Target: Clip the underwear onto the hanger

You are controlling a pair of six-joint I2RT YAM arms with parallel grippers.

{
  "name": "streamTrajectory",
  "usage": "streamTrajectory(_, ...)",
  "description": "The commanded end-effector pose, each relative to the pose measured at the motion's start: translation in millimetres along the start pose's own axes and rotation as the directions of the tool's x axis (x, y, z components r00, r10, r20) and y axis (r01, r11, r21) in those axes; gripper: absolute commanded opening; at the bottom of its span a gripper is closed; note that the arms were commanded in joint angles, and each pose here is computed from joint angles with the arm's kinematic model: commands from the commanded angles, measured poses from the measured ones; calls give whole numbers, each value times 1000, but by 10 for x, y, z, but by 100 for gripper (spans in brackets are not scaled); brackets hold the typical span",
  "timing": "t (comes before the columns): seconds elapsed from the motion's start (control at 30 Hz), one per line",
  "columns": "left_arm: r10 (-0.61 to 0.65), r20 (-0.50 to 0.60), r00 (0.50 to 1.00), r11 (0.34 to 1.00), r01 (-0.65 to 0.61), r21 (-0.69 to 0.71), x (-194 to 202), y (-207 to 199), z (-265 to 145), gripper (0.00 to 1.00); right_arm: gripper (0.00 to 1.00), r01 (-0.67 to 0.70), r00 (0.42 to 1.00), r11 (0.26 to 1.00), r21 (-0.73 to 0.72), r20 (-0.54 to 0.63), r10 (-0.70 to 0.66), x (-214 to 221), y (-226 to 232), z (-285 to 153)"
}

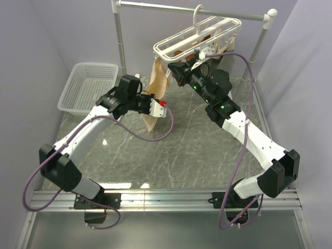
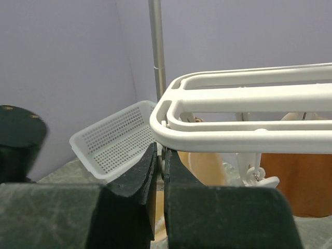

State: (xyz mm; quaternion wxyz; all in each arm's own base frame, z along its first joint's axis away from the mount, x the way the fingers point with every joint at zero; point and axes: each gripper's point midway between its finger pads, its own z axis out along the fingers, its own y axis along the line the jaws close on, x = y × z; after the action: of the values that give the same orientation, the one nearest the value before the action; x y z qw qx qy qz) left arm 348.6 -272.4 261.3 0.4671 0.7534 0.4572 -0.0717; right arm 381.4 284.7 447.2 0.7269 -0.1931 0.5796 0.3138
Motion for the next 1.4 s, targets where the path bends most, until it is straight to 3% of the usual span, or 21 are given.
streamTrajectory(0.0,4,149,989,986,21,-163,-350,228,-213,0,0,-7,999,1000,21,37,6,-177,-47,-3)
streamTrajectory(0.13,36,137,990,991,-18,-132,-277,141,-116,0,0,-14,999,1000,16,35,14,-175,-38,8)
streamTrajectory(0.23,48,99,994,999,-47,-11,-195,-31,90,0,0,-16,999,1000,4,30,16,-157,-19,15)
streamTrajectory(0.47,106,-127,986,966,-72,248,170,-411,669,0,0,-19,1000,1000,-8,21,19,-140,10,33)
streamTrajectory(0.57,123,-144,982,963,-83,256,143,-329,756,1,0,-15,1000,1000,-12,16,15,-130,24,32)
streamTrajectory(0.77,166,-203,965,951,-102,293,306,-269,900,19,0,-4,1000,1000,-14,11,4,-119,34,52)
streamTrajectory(0.93,192,-267,945,940,-99,327,466,-241,987,24,0,-4,1000,1000,-20,11,5,-112,46,69)
streamTrajectory(1.17,269,-290,918,920,-157,358,568,-201,991,44,0,-10,1000,1000,-24,8,10,-97,58,80)
streamTrajectory(1.37,327,-327,887,910,-203,361,676,-80,1056,51,0,-4,1000,1000,-20,12,5,-111,46,73)
